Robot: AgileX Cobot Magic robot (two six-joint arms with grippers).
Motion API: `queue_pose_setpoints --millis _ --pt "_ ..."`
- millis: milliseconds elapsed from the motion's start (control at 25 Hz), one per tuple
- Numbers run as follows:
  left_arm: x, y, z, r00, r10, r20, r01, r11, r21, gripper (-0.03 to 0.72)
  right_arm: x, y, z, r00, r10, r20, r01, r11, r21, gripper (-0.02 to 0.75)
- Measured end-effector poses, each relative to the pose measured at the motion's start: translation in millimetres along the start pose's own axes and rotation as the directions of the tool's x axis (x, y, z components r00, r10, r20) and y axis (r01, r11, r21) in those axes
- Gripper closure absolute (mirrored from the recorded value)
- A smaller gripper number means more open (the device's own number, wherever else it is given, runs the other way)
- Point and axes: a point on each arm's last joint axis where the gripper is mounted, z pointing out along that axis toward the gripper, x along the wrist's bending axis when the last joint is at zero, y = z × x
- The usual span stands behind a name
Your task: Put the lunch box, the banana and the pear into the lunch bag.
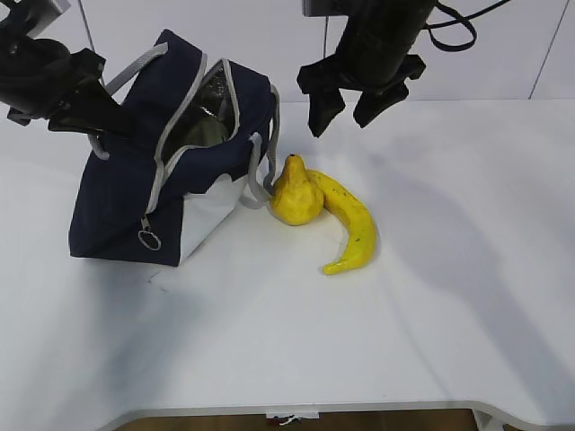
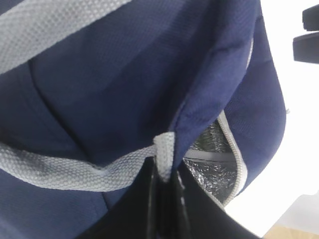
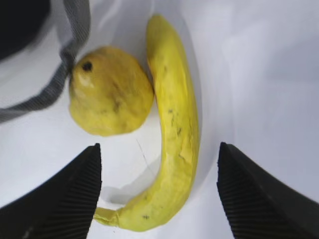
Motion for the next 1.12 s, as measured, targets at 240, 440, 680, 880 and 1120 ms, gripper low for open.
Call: queue_pose_setpoints --millis 240,440,680,880,1120 --pt "0.1 0 0 1.0 0.001 -0.001 -0.001 1.0 0.001 0.68 -5 -18 26 1.0 0.007 0.015 -0.008 0.994 0.108 0.165" --pt "-0.1 0 0 1.0 0.0 0.001 0.0 1.0 0.004 0.68 -7 -27 37 1.0 0.01 0.022 -0.013 0.987 0.159 0.165" --pt "-0.5 -1 0 1.0 0.0 0.006 0.0 1.0 0.012 0.68 -9 -30 56 1.0 0.014 0.023 -0.018 0.981 0.192 0.165" --pt "-1.0 -2 0 1.0 0.0 0.011 0.0 1.0 0.02 0.68 -13 -36 80 0.999 0.016 0.027 -0.022 0.97 0.242 0.165" --pt "-0.4 -2 0 1.0 0.005 0.004 -0.005 1.0 0.024 0.68 -16 -39 96 0.999 0.008 0.043 -0.019 0.963 0.269 0.165"
